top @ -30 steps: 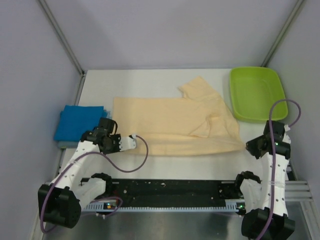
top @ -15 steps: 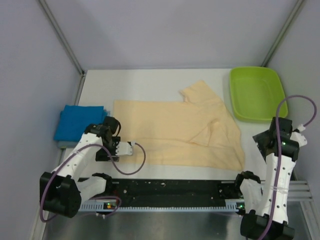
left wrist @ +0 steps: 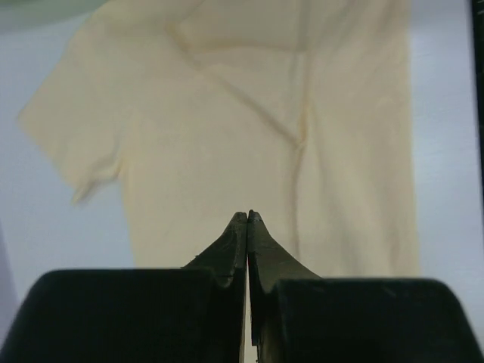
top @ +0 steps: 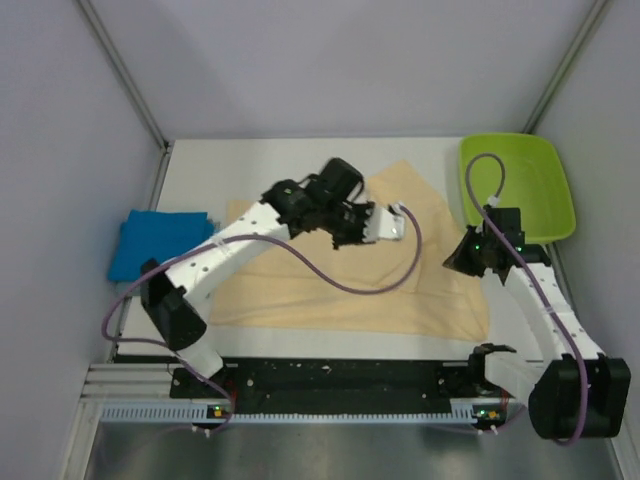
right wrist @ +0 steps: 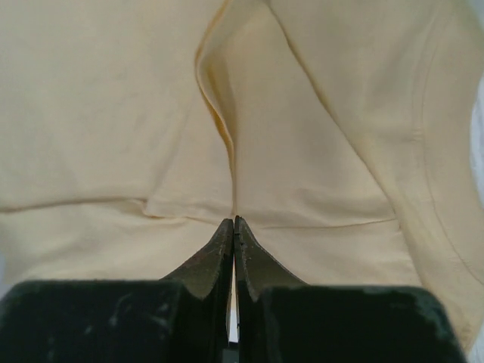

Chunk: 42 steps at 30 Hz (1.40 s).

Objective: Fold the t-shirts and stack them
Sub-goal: Fold the flattened tshirt in 1/3 of the way

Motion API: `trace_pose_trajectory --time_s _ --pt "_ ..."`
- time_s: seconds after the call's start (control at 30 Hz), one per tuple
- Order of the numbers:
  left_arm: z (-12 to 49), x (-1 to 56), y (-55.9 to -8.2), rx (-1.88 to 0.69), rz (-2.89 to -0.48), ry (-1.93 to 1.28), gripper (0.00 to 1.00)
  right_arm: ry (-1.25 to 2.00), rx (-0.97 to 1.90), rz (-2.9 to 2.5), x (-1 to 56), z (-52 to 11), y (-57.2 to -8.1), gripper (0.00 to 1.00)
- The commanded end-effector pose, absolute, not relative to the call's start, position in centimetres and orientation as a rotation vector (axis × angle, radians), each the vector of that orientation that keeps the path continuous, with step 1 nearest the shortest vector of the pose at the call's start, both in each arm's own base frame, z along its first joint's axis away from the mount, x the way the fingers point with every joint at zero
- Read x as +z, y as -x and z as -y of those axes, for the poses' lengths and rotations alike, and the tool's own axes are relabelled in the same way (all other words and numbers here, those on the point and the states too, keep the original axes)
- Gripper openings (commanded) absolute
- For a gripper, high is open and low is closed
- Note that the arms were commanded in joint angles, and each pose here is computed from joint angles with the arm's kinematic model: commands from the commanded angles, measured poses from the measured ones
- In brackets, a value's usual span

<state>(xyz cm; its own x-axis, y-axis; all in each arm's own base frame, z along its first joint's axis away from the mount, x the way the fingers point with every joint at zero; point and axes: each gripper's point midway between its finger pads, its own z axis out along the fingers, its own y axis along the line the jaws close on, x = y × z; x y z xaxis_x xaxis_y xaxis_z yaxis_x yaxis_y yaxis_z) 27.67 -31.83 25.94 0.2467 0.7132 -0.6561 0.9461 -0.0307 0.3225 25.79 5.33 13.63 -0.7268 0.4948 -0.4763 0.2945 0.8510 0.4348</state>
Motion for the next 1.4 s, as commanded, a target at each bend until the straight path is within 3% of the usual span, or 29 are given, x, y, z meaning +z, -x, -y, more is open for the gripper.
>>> trace_pose_trajectory --time_s 0.0,0.17,0.4,0.6,0.77,1.03,1.27,1.37 --pt "40.5 20.2 -20.0 -0.786 -1.407 -2.011 0.00 -0.460 0.608 -2.425 10.9 -7.8 -26.3 0.00" --pt "45.2 16.6 -20.4 -0.941 -1.415 -1.928 0.00 -0.622 0.554 -2.505 5.9 -6.8 -25.1 0.00" --pt "50.8 9.8 -18.8 -0.841 -1.435 -1.982 0.00 -0.784 0.471 -2.509 3.4 -3.6 -23.7 0.00" --pt "50.9 7.0 -19.8 -0.786 -1.539 -1.976 0.00 -0.801 0.437 -2.540 2.6 -3.3 -23.1 0.00" --pt "49.9 4.9 -24.4 -0.556 -1.621 -1.845 0.00 -0.818 0.416 -2.550 2.0 -3.0 -22.7 0.00" --pt "49.1 6.0 -27.2 -0.496 -1.651 -1.774 0.00 -0.851 0.387 -2.587 0.9 -2.7 -21.9 0.00" --pt "45.1 7.6 -35.6 -0.247 -1.775 -1.542 0.00 -0.838 0.375 -2.584 1.0 -2.4 -22.0 0.00" --pt "43.0 9.2 -37.7 -0.282 -1.844 -1.473 0.03 -0.692 0.432 -2.571 2.6 -3.4 -23.1 0.00"
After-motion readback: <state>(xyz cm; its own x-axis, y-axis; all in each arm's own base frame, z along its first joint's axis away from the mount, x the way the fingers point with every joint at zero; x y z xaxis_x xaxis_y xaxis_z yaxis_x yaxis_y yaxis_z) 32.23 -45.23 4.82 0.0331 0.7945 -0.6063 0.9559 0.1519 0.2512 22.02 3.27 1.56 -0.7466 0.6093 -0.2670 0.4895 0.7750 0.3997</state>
